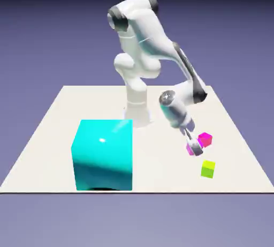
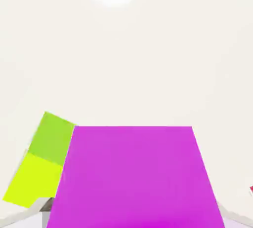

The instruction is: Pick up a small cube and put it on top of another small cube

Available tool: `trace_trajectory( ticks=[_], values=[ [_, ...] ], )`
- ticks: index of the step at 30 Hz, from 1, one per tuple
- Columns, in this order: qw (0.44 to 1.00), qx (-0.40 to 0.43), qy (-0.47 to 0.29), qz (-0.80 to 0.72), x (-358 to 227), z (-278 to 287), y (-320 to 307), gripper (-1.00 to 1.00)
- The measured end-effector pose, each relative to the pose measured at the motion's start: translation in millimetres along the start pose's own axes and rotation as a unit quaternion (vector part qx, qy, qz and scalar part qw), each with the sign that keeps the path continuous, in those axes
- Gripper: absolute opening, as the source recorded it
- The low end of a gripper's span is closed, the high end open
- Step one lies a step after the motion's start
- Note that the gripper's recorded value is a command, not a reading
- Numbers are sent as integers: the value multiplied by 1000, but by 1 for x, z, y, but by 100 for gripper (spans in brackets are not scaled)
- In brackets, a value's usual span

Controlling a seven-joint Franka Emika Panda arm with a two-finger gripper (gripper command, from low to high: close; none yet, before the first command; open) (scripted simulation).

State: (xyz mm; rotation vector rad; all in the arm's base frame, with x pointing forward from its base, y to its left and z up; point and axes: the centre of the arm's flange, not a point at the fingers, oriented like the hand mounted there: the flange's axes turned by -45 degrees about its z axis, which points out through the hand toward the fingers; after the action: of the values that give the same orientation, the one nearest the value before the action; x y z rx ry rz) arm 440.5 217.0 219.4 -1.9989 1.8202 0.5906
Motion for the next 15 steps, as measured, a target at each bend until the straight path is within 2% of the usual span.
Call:
trace_trajectory(
  ticks=[2,8,9,11,15],
  values=[
    [1000,7,-6,4,-5,-3,-6,-100],
    [1000,7,-6,4,5,62,-7,-100],
    [1000,7,-6,4,5,64,-7,100],
    [1000,7,-6,4,5,64,-7,100],
    [1000,8,-9,4,-3,17,-8,100]
  ],
)
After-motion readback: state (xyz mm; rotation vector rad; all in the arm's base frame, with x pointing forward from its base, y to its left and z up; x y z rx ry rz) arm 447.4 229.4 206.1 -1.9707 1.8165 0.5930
